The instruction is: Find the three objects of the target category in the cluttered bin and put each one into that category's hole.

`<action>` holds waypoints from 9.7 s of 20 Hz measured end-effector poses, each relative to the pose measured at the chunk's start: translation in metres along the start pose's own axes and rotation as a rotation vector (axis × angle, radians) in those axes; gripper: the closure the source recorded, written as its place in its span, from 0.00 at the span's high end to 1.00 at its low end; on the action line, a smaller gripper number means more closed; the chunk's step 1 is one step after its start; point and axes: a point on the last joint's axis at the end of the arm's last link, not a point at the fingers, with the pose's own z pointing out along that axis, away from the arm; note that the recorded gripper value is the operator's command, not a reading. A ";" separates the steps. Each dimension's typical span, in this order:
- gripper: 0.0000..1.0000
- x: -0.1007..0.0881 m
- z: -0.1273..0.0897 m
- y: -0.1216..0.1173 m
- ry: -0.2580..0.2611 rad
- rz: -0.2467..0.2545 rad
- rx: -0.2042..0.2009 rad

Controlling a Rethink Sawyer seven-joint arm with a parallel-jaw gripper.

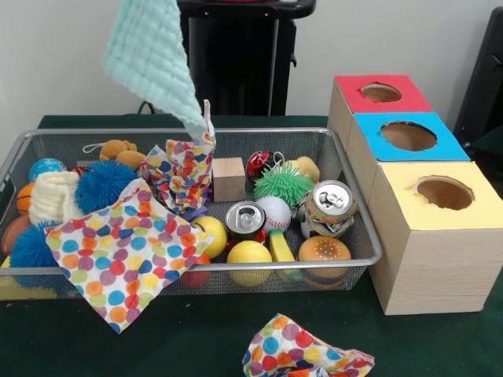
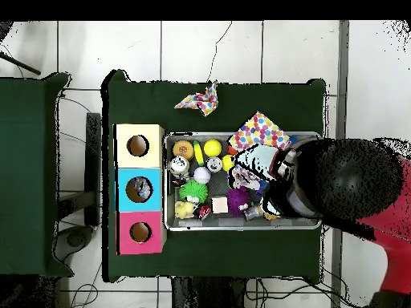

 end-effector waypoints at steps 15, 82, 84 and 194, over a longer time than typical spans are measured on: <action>0.00 -0.014 -0.005 -0.039 -0.009 0.061 -0.015; 1.00 0.052 0.078 -0.032 -0.141 -0.087 0.022; 1.00 0.058 0.085 -0.032 -0.122 -0.091 0.023; 1.00 0.102 0.228 0.054 -0.250 -0.311 0.229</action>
